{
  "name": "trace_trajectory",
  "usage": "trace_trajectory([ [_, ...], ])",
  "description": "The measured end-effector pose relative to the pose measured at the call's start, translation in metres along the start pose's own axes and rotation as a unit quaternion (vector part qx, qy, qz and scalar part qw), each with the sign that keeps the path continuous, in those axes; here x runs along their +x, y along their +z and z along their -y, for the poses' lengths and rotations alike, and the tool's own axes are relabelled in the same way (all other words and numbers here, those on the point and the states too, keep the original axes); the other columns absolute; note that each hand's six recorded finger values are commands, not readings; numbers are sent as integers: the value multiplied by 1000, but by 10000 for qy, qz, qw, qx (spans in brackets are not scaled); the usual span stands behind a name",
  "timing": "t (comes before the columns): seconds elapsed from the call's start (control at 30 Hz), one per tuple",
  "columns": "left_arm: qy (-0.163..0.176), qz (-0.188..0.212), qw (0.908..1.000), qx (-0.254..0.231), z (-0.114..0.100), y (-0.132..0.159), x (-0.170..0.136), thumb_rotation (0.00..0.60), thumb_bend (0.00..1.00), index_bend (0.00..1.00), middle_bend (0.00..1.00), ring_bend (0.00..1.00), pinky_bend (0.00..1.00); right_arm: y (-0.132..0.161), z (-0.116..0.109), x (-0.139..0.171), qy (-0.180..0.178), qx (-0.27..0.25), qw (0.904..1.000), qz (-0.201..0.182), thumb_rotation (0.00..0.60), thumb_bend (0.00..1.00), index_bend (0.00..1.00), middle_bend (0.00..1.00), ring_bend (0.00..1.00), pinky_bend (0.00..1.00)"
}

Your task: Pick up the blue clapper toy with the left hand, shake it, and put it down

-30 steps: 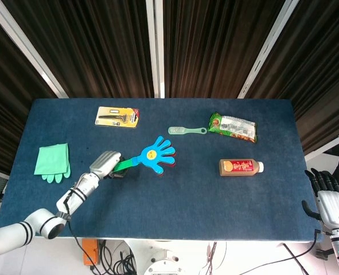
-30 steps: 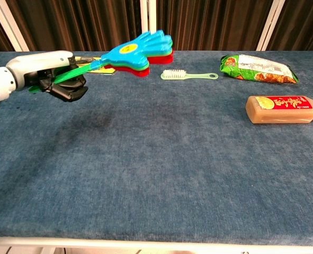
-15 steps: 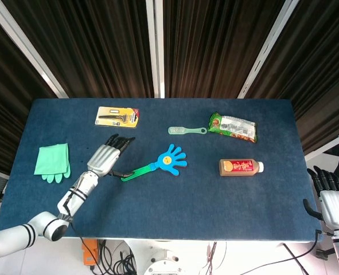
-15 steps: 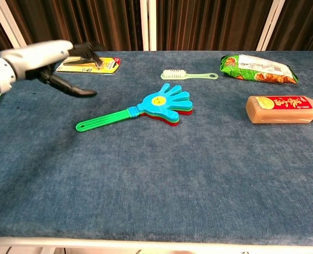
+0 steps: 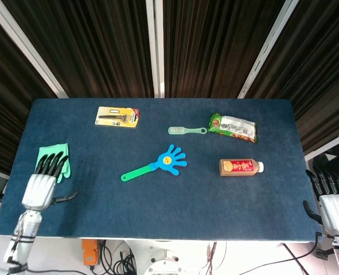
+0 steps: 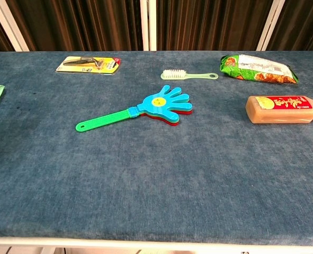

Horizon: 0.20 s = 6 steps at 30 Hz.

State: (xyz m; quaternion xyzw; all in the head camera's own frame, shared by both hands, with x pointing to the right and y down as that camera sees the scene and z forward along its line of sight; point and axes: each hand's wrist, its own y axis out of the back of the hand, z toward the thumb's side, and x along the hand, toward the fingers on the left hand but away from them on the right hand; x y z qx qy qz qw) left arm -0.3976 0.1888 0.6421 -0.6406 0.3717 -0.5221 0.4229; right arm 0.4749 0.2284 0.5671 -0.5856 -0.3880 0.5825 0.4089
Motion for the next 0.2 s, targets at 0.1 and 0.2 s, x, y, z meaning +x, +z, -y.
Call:
trace_trajectory([
  [0.1,-141,-282,9991,289,-1,-22,-37,330,150,45,15,0,0,6,0,1,-16,56,10000,-22,600,274,0,0,0,0],
  [0.2,-168,-383,9984,370,-6,-32,-51,330,152,46,15,0,0,12,2,0,8,66,10000,-64,600,274,0,0,0,0],
])
